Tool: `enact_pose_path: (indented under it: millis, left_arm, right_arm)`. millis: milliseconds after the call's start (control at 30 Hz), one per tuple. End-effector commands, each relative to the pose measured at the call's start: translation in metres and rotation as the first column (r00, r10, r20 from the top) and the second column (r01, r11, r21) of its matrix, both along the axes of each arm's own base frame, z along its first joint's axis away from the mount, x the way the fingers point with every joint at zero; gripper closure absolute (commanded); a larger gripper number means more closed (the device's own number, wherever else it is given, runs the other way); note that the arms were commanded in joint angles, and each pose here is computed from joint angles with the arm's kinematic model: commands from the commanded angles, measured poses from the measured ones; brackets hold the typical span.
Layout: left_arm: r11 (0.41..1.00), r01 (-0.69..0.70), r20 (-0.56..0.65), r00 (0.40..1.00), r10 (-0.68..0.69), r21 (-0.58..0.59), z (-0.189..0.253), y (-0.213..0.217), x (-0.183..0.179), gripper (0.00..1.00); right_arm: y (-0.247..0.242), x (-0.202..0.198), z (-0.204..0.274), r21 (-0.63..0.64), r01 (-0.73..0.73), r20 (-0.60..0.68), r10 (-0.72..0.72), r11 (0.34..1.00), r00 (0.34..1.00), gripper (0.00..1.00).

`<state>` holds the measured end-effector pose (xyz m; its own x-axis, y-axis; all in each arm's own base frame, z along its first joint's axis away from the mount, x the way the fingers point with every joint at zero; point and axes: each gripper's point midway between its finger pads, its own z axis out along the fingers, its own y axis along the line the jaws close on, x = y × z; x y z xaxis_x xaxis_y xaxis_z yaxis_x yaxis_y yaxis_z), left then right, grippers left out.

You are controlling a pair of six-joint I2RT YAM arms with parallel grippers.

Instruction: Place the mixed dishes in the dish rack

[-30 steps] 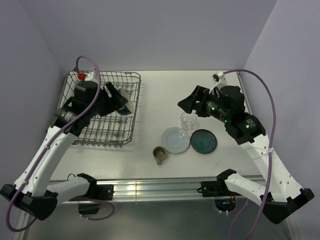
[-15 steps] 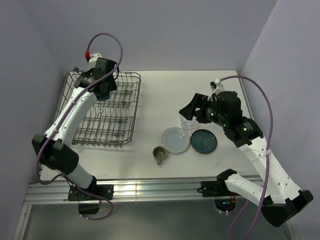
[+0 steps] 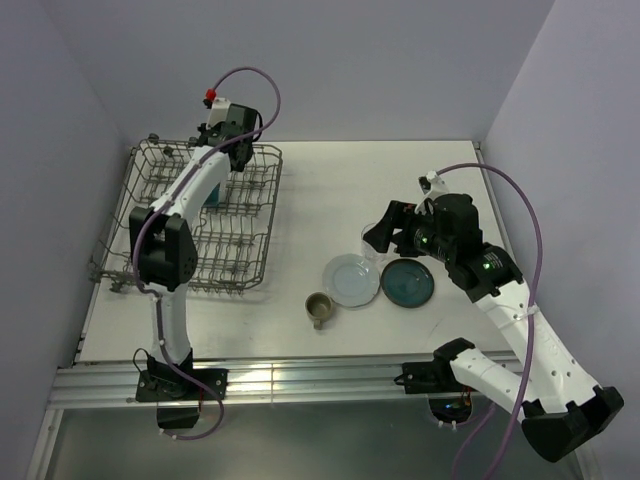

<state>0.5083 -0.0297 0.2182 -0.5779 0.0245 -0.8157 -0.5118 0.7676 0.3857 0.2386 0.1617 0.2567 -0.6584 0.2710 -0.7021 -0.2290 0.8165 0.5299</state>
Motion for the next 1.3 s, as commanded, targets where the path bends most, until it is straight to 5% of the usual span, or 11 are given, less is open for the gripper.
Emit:
enact_pose_path:
  millis: [0, 367, 567, 733, 1267]
  left_arm:
    - [0.999, -0.04, 0.083, 0.996, 0.036, 0.035, 0.026, 0.009, 0.019, 1.0]
    - [0.98, -0.026, 0.113, 0.992, 0.05, -0.2, 0.011, 0.026, 0.019, 1.0]
    - [0.962, -0.032, 0.029, 0.999, 0.041, -0.271, -0.018, 0.026, 0.004, 0.79]
    - [0.912, -0.064, -0.046, 0.998, 0.05, -0.405, -0.054, 0.024, -0.012, 0.75]
    - [0.861, -0.084, -0.094, 0.995, 0.042, -0.502, -0.076, 0.035, -0.04, 0.48]
  right_arm:
    - [-0.009, 0.004, -0.006, -0.039, 0.007, 0.026, -0.006, 0.999, 1.0, 0.15]
    - [-0.01, 0.009, -0.015, -0.054, 0.008, 0.009, -0.007, 0.998, 1.0, 0.15]
    - [-0.01, 0.008, -0.014, -0.051, 0.008, 0.009, -0.007, 0.999, 1.0, 0.15]
    - [-0.012, 0.004, -0.02, -0.057, 0.015, -0.011, -0.016, 0.998, 1.0, 0.15]
    - [-0.01, -0.01, -0.025, -0.016, 0.007, -0.043, -0.007, 1.0, 0.999, 0.16]
